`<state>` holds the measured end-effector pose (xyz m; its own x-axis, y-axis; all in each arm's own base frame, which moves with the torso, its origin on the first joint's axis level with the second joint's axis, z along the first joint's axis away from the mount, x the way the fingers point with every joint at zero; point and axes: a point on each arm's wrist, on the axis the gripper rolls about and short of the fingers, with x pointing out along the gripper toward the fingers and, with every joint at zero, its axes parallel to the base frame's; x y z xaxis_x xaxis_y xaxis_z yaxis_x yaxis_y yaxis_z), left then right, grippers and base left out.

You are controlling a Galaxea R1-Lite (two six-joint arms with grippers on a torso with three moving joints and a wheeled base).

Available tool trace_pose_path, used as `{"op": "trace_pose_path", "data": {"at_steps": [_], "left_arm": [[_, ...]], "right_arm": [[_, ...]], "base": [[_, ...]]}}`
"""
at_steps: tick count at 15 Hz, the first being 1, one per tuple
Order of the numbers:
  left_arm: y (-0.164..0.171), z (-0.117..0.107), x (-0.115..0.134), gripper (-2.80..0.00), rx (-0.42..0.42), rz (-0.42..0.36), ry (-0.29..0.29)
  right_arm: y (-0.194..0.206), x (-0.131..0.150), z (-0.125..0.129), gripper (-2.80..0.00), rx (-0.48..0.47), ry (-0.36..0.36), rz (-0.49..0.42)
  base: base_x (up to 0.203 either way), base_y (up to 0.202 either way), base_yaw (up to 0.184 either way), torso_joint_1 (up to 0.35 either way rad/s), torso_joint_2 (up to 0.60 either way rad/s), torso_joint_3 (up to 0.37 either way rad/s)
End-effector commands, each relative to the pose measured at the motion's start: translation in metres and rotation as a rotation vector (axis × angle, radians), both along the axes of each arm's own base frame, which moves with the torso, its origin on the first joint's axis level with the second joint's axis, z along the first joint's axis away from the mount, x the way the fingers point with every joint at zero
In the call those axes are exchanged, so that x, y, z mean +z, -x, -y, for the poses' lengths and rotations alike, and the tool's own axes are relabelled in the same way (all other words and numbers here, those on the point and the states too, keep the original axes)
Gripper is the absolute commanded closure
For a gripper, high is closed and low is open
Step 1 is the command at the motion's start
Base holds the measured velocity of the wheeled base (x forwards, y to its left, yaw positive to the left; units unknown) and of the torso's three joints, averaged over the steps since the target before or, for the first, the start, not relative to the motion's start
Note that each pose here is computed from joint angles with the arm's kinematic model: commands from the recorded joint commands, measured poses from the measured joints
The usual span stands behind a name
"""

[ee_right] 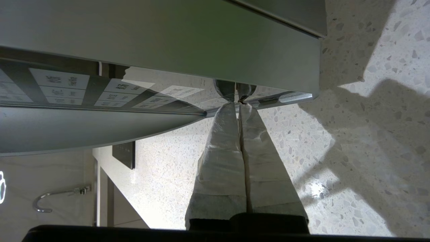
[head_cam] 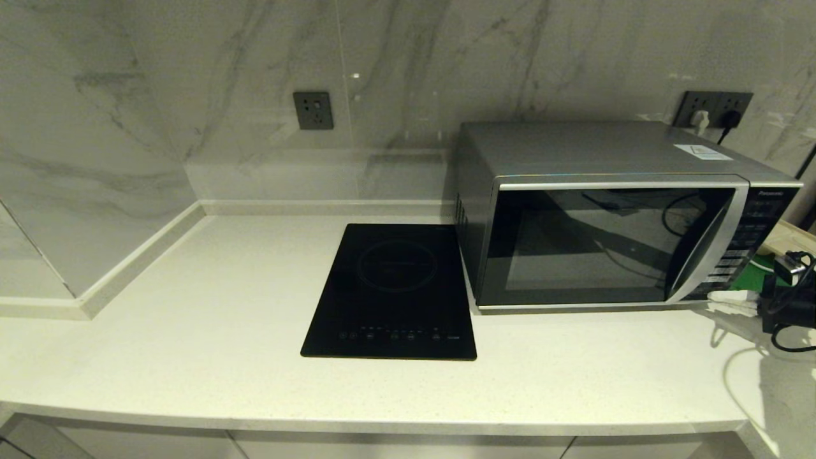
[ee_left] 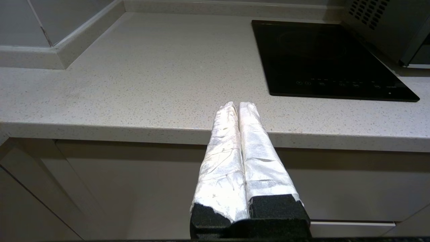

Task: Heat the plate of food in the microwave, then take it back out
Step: Open the microwave oven

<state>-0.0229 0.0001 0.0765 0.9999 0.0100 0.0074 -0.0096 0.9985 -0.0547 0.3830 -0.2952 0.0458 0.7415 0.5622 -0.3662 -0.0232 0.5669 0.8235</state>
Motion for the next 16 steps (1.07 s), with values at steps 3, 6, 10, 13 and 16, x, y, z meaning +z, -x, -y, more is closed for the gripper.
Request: {"op": "trace_pose_path", "data": {"at_steps": [3, 6, 10, 13, 16], "left_arm": [[0.000, 0.000, 0.000, 0.00, 0.001, 0.000, 0.000], [0.000, 0.000, 0.000, 0.00, 0.001, 0.000, 0.001], [0.000, 0.000, 0.000, 0.00, 0.001, 0.000, 0.001], [0.000, 0.000, 0.000, 0.00, 0.001, 0.000, 0.001], [0.000, 0.000, 0.000, 0.00, 0.001, 0.000, 0.001]], "right_arm": [[0.002, 0.001, -0.001, 0.00, 0.004, -0.010, -0.002], [0.012, 0.006, -0.004, 0.00, -0.004, -0.022, -0.017], [0.037, 0.020, -0.013, 0.00, -0.008, -0.011, -0.025], [0.053, 0.052, -0.025, 0.00, -0.037, 0.089, -0.036], [0.060, 0.099, -0.045, 0.00, -0.099, 0.265, -0.095]], "base": [[0.000, 0.000, 0.000, 0.000, 0.00, 0.000], [0.000, 0.000, 0.000, 0.000, 0.00, 0.000], [0.000, 0.000, 0.000, 0.000, 0.00, 0.000], [0.000, 0.000, 0.000, 0.000, 0.00, 0.000], [0.000, 0.000, 0.000, 0.000, 0.00, 0.000]]}}
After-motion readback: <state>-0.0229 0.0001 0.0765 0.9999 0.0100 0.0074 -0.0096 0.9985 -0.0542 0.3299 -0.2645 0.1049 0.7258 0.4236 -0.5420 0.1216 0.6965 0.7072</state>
